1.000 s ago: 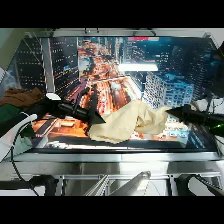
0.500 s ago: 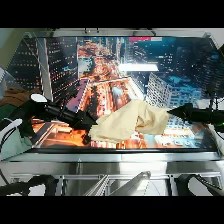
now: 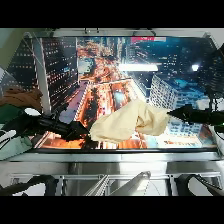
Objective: Fold the shirts.
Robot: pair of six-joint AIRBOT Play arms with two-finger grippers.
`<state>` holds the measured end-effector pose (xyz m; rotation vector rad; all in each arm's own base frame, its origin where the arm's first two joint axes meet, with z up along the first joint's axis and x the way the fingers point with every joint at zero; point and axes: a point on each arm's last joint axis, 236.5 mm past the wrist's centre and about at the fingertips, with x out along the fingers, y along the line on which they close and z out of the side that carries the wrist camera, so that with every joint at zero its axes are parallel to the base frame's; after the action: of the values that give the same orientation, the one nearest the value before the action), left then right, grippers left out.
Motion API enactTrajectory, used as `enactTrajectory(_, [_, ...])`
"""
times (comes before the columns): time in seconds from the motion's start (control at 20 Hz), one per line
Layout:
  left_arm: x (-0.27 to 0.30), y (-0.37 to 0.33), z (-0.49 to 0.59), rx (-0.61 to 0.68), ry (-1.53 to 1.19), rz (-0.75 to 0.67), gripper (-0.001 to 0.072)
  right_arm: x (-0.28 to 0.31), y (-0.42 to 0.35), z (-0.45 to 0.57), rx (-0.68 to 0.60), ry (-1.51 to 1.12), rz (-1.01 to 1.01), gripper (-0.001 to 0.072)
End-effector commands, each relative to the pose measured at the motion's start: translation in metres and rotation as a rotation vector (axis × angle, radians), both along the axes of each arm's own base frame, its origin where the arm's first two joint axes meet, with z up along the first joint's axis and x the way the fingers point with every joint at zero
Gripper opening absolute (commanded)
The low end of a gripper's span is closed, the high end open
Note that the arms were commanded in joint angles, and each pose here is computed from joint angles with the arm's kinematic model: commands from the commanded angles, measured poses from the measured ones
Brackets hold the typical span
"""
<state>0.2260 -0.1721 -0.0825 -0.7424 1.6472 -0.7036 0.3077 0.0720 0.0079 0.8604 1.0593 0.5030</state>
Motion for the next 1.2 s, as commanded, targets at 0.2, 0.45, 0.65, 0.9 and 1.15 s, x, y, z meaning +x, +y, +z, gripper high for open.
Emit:
enactTrajectory(0.2, [0.009,-0.069,-0.008,-0.137,0.042,-0.124,0.0547,0.000,0.000,0.000,0.000,0.001,0.001,0.0021])
enactTrajectory(0.45, [0.008,-0.096,0.014,-0.190,-0.020,-0.265,0.0011,-0.001,0.001,0.000,0.002,0.001,0.003,0.0021])
enactTrajectory(0.65, [0.020,-0.092,0.097,-0.365,-0.115,-0.236,0.0017,-0.003,0.007,0.027,0.039,-0.048,0.038,0.0020])
enactTrajectory(0.9, [0.040,-0.009,0.365,-1.041,-0.548,0.042,0.0016,0.015,-0.018,0.305,0.279,-0.829,-0.097,0.0019])
enactTrajectory(1.15, [-0.004,0.055,0.514,-0.970,-1.126,0.150,0.0019,-0.066,-0.015,0.504,-0.048,-1.491,-0.203,0.0020])
